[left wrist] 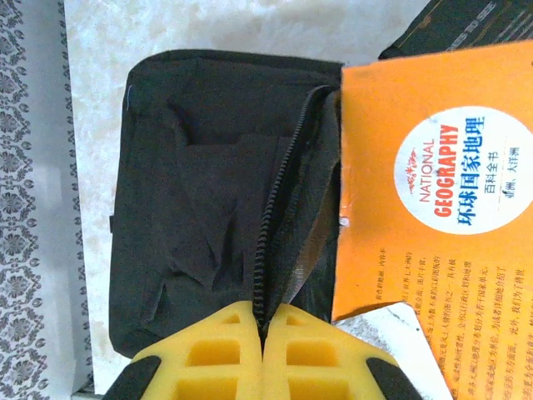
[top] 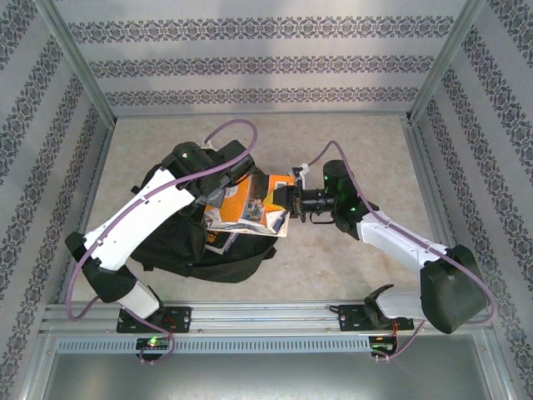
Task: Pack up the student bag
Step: Open the student bag at the middle-left of the table.
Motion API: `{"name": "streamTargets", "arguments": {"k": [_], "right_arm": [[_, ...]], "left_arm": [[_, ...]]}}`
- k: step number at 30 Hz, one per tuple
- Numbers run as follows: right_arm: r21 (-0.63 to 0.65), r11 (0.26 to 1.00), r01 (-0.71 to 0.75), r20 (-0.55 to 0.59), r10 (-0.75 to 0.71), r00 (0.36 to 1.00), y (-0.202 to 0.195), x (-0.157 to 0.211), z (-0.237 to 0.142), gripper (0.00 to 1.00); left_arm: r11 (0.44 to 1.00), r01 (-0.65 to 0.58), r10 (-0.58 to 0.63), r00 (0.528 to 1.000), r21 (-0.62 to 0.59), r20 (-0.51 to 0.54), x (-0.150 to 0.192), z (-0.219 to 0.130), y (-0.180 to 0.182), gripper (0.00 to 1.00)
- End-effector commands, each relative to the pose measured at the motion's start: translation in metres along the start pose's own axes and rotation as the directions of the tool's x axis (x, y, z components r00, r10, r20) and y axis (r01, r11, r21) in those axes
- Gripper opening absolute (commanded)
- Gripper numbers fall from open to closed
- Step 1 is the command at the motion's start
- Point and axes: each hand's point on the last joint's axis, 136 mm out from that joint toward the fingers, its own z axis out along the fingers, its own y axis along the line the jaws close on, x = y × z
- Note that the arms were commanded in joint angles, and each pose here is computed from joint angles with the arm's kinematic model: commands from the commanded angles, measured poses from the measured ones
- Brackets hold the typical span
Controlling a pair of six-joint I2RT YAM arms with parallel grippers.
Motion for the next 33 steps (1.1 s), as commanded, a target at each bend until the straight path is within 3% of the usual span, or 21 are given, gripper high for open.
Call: {"name": "streamTargets", "arguments": {"k": [1,6,7,8,9,11,18,21,23,26,27,33], "right_arm": [[-0.025,0.997,0.073,0.012,-0.073,0.997,0.005,0.004,-0.012,0.0],[-0.006,0.998,0.056,0.014,-0.056,0.998,-0.007,0.007,-0.014,0.0],[-0.008,0.998,0.059,0.011,-0.059,0.998,-0.006,0.008,-0.013,0.0],[-0.008,0.998,0.059,0.009,-0.059,0.998,-0.006,0.008,-0.012,0.0],[-0.009,0.998,0.061,0.006,-0.061,0.998,-0.005,0.009,-0.011,0.0],[-0.011,0.998,0.064,0.003,-0.064,0.998,-0.002,0.009,-0.009,0.0],[-0.021,0.997,0.075,0.002,-0.075,0.997,0.005,0.007,-0.008,0.0],[-0.023,0.997,0.078,-0.001,-0.078,0.997,0.005,0.008,-0.007,0.0],[-0.02,0.997,0.077,-0.001,-0.077,0.997,0.004,0.008,-0.007,0.0],[-0.01,0.997,0.072,-0.007,-0.072,0.997,-0.003,0.01,-0.008,0.0],[-0.002,0.998,0.066,-0.008,-0.066,0.998,-0.006,0.012,-0.009,0.0],[0.053,0.998,0.04,-0.018,-0.039,0.999,-0.027,0.02,-0.012,0.0]], "left_arm": [[0.998,-0.04,0.038,0.998,-0.048,-0.041,0.018,-0.02,0.034,0.0],[0.993,0.007,0.003,0.996,0.116,-0.085,0.023,-0.026,0.007,0.02],[0.992,0.008,0.006,0.994,0.127,-0.106,0.027,-0.024,0.003,0.11],[0.993,0.008,0.008,0.992,0.12,-0.127,0.031,-0.02,0.001,0.29],[0.995,0.0,0.016,0.989,0.102,-0.149,0.036,-0.015,0.002,0.42],[0.998,-0.022,0.032,0.982,0.054,-0.184,0.043,-0.008,0.006,0.55],[0.996,-0.085,0.086,0.975,0.013,-0.203,0.049,-0.001,0.009,0.69],[0.994,-0.106,0.103,0.969,-0.002,-0.226,0.053,0.005,0.008,0.62],[0.995,-0.099,0.094,0.97,-0.01,-0.224,0.052,0.006,0.008,0.44],[0.997,-0.072,0.077,0.977,0.032,-0.197,0.045,0.002,0.002,0.06],[0.998,-0.06,0.065,0.981,0.034,-0.183,0.041,-0.001,0.002,0.0],[0.998,0.058,-0.057,0.996,0.024,-0.068,0.018,-0.023,0.025,0.0]]}}
